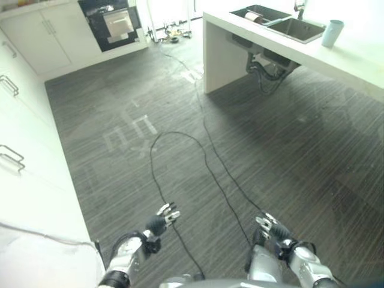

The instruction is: Place the dishes in the dishwasher.

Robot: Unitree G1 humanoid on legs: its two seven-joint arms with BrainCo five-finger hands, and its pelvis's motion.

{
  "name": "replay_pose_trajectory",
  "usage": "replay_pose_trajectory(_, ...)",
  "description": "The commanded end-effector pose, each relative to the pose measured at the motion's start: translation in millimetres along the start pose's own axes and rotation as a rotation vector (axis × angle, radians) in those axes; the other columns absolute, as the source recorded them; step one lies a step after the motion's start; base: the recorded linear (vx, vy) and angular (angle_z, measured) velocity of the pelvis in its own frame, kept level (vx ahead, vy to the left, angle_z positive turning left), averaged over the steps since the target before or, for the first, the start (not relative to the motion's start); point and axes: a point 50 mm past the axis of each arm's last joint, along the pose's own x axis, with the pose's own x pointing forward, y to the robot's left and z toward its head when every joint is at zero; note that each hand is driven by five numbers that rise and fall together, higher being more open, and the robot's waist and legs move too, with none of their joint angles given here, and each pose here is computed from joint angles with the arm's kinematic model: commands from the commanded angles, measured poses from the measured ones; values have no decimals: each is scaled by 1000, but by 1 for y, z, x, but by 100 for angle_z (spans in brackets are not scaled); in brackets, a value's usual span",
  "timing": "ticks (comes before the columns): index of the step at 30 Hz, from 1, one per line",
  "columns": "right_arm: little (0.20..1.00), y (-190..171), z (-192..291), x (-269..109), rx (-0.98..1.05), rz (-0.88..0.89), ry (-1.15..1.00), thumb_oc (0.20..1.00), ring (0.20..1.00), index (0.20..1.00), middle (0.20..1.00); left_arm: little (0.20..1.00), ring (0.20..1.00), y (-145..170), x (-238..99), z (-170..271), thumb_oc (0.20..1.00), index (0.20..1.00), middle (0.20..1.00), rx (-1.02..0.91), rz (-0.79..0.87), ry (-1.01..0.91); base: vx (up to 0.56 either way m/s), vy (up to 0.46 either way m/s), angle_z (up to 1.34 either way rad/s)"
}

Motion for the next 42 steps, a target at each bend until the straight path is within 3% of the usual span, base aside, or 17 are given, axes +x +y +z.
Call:
replay_pose_trajectory(1,1000,7,30,4,13,58,-144,1000,1000,1000,1000,1000,1000,-8,5,25,1000,1000,1000,92,-71,-104,542,-284,-8)
replay_pose_trajectory(15,1000,-2,41,2,-103,85,-98,1000,1000,1000,1000,1000,1000,-15,1,9,1000,1000,1000,-29,-70,-112,372,-115,-22)
replay_pose_trajectory(29,1000,-3,25,-4,-88,30,-80,1000,1000,1000,1000,1000,1000,-24,3,19,1000,1000,1000,-3,-128,-138,347,249,-17)
replay_pose_trajectory(42,1000,4,27,-3,-38,24,-114,1000,1000,1000,1000,1000,1000,-10,2,50,1000,1000,1000,118,-104,-145,241,328,20)
